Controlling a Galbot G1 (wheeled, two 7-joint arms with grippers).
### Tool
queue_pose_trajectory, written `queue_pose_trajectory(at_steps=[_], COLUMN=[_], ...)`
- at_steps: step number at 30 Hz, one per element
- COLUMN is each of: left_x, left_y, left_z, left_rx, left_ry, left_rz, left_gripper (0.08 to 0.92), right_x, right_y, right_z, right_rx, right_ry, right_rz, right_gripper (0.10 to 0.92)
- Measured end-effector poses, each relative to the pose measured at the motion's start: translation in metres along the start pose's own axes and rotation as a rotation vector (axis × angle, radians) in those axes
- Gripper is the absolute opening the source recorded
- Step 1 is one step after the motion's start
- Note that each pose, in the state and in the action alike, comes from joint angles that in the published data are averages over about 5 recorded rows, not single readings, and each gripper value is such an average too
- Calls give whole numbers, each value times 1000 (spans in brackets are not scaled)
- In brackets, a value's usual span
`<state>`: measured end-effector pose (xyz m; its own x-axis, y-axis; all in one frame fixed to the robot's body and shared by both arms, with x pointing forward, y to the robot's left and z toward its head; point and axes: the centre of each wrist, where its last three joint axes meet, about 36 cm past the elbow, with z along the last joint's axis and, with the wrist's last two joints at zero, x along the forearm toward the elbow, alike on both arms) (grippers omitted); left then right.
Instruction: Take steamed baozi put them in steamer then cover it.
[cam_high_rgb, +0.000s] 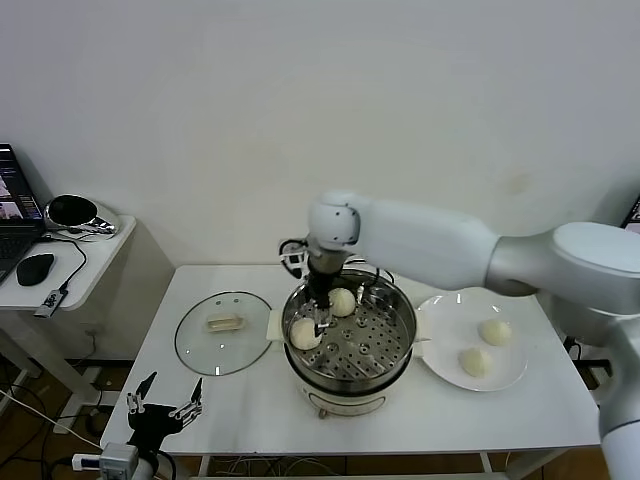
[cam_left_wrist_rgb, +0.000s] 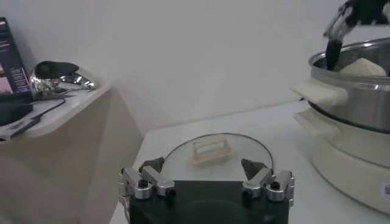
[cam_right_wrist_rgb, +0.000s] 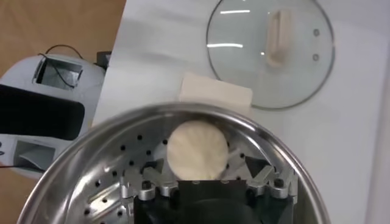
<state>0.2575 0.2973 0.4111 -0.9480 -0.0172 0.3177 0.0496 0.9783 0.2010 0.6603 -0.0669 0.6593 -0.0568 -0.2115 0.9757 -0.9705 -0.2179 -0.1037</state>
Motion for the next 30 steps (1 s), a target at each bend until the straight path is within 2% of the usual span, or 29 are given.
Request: queue_pose_trajectory(at_steps=[7, 14, 21, 30], left_x=[2, 4, 8, 13], left_y=[-4, -4, -8, -13], left_z=[0, 6, 6, 8], left_rx=[5, 3, 1, -8], left_ry=[10, 32, 45, 64], left_rz=[16, 22, 29, 35], left_gripper=[823, 823, 823, 823], right_x=[56, 81, 65, 10], right_y=[10, 36, 71, 105], right_z=[70, 154, 230, 284], right_rx=[-26, -66, -106, -124], right_ry=[4, 53, 119, 163], right_rz=[68, 117, 118, 79], right_gripper=[823, 823, 823, 823])
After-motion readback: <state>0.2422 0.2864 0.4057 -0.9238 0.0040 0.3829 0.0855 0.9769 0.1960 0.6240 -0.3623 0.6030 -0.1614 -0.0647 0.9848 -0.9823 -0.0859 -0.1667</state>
